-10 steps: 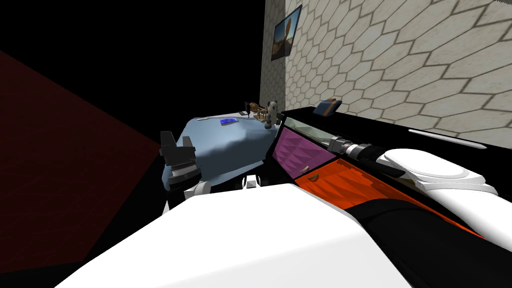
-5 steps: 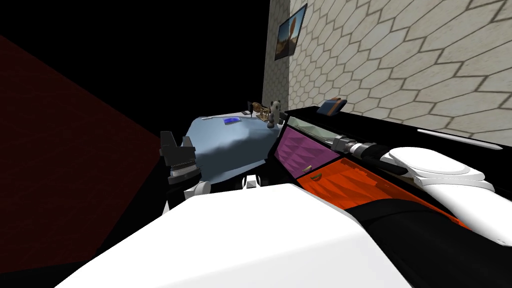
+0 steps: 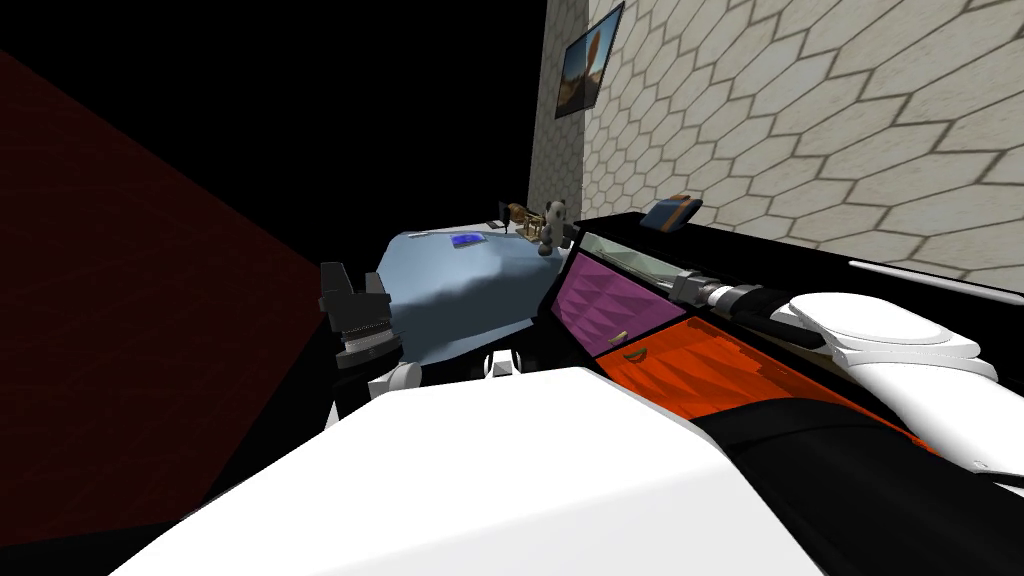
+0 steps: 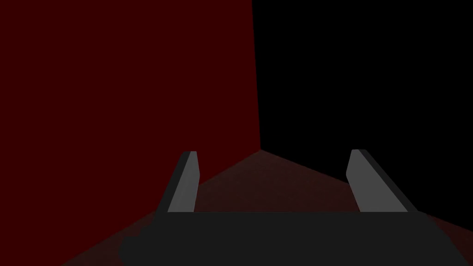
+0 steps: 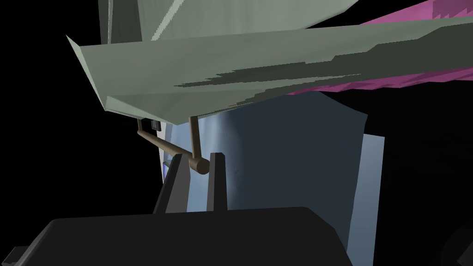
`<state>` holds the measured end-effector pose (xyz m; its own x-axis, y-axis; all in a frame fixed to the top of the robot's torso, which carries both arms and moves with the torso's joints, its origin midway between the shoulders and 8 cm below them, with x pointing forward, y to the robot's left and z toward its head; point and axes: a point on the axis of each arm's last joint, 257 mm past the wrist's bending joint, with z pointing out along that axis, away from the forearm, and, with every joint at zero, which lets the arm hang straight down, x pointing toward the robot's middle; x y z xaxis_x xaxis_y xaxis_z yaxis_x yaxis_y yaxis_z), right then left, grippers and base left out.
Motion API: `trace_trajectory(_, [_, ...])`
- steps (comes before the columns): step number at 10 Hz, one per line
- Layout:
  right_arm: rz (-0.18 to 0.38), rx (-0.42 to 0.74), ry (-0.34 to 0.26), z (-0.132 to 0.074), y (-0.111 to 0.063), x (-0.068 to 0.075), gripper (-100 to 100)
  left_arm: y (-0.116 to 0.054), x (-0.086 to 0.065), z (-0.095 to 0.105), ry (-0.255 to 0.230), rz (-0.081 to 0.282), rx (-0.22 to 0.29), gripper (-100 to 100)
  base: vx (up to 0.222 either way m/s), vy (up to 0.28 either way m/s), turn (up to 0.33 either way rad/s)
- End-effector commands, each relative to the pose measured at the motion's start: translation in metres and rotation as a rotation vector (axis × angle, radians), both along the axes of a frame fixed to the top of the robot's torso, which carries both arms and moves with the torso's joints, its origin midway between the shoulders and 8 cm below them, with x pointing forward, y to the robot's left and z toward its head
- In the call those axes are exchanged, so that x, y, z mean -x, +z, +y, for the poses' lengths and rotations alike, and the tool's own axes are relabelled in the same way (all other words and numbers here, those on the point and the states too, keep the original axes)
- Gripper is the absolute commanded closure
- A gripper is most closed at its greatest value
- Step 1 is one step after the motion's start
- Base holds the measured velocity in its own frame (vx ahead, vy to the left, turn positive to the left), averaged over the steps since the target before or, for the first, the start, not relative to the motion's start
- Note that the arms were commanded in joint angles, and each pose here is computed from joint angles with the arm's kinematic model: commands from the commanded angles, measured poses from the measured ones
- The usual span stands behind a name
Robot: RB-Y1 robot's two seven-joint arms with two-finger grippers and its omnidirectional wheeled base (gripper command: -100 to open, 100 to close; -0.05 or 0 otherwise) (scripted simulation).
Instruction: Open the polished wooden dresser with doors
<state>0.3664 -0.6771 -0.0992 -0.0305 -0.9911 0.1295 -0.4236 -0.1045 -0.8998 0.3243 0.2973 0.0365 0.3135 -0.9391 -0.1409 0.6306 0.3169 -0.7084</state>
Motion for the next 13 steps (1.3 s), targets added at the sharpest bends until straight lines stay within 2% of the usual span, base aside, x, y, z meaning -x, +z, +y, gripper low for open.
trace_trajectory(1, [0.002,-0.018,-0.037,-0.019,-0.005,0.006,100,0.000,0.000,0.000,0.000,0.000,0.000,0,-0.015,0.041,0.022])
trace_trajectory(2, [0.008,-0.023,-0.065,-0.029,-0.008,0.013,100,0.000,0.000,0.000,0.000,0.000,0.000,0,0.015,0.006,0.020])
trace_trajectory(3, [0.005,-0.005,-0.007,-0.021,-0.001,0.000,100,0.000,0.000,0.000,0.000,0.000,0.000,0,-0.029,0.085,0.095])
trace_trajectory(4, [-0.006,-0.019,-0.018,-0.026,0.002,-0.001,100,0.000,0.000,0.000,0.000,0.000,0.000,0,-0.081,0.118,0.060])
trace_trajectory(6, [0.003,-0.036,-0.082,-0.050,-0.006,0.014,100,0.000,0.000,0.000,0.000,0.000,0.000,0,-0.046,0.045,0.048])
trace_trajectory(7, [0.003,-0.016,-0.019,-0.039,0.001,0.002,100,0.000,0.000,0.000,0.000,0.000,0.000,0,-0.063,0.080,0.087])
trace_trajectory(8, [-0.012,-0.033,-0.028,-0.043,0.004,0.000,100,0.000,0.000,0.000,0.000,0.000,0.000,0,-0.089,0.092,0.085])
trace_trajectory(11, [-0.004,-0.058,-0.104,-0.069,-0.005,0.018,100,0.000,0.000,0.000,0.000,0.000,0.000,0,-0.006,0.034,0.023])
trace_trajectory(12, [-0.015,-0.038,-0.050,-0.060,0.004,0.006,100,0.000,0.000,0.000,0.000,0.000,0.000,0,-0.064,0.086,0.124])
trace_trajectory(13, [-0.026,-0.058,-0.054,-0.062,0.006,0.005,100,0.000,0.000,0.000,0.000,0.000,0.000,0,-0.102,0.114,0.068])
